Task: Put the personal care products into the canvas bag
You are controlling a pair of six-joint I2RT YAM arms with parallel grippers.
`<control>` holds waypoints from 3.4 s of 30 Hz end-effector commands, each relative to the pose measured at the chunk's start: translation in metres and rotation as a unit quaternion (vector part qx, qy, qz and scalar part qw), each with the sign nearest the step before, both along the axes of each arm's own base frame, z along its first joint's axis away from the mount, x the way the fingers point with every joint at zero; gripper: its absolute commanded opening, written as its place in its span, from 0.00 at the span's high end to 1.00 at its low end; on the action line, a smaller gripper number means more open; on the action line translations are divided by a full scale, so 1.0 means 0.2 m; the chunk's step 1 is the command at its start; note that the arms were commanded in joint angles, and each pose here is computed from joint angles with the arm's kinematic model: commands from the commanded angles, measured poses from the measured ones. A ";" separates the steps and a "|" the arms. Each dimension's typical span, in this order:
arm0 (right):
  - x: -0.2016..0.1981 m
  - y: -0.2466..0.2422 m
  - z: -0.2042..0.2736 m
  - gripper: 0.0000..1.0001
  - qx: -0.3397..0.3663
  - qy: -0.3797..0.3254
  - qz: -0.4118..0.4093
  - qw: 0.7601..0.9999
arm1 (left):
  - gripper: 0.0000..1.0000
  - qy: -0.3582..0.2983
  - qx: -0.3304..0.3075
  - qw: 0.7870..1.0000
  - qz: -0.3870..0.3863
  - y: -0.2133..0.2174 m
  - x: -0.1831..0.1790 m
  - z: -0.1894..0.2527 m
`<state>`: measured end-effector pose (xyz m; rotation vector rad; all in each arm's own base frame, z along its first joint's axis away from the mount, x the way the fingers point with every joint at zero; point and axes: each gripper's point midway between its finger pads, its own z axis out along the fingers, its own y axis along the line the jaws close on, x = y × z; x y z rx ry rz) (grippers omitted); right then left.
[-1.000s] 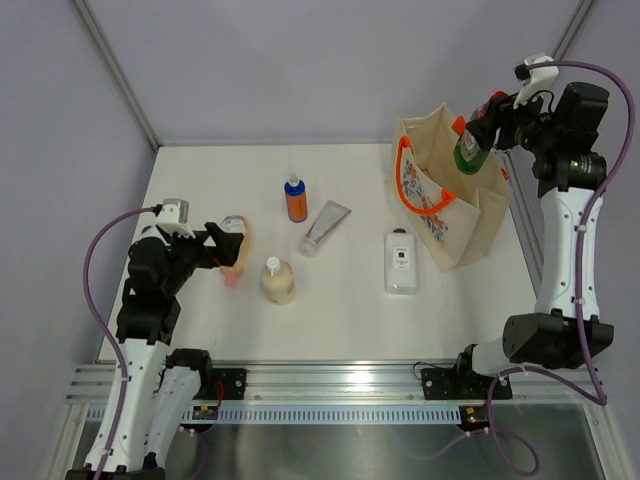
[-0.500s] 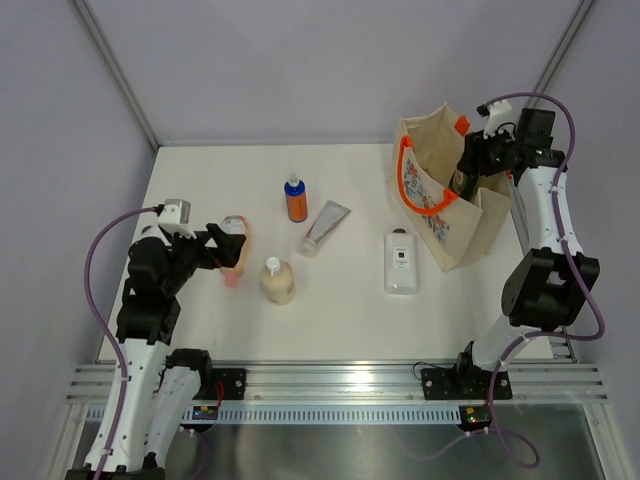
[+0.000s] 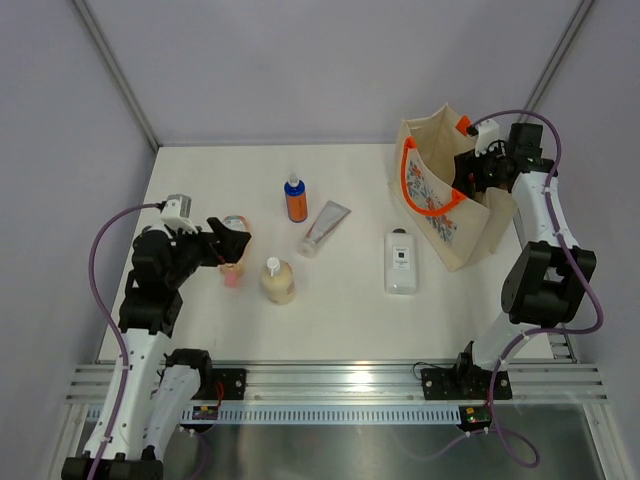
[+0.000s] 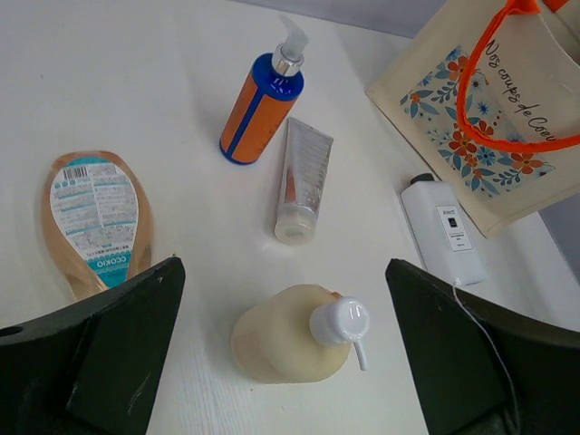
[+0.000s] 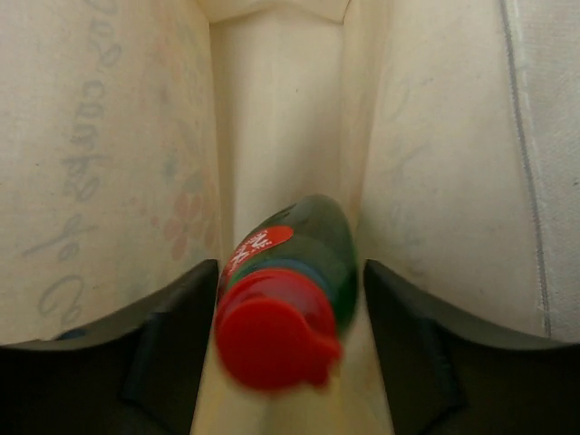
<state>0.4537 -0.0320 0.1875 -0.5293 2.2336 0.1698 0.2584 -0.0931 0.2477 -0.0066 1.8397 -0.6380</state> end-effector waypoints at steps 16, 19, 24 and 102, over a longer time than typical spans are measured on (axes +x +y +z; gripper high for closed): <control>-0.40 0.41 1.16 0.01 0.117 -0.178 0.140 0.967 | 0.01 0.150 -0.045 0.983 0.094 -0.10 -0.14 -0.09; -0.64 0.61 1.14 0.01 0.175 -0.150 0.232 0.945 | 0.01 0.159 0.007 0.982 0.098 -0.17 -0.18 -0.15; -0.89 0.90 0.94 0.01 0.149 -0.151 0.313 0.926 | 0.01 0.143 0.090 0.978 0.124 -0.24 -0.22 -0.27; -0.97 1.63 -0.04 0.01 0.032 -0.046 0.279 0.959 | 1.00 0.184 -0.378 0.875 -0.240 -1.20 -0.02 0.31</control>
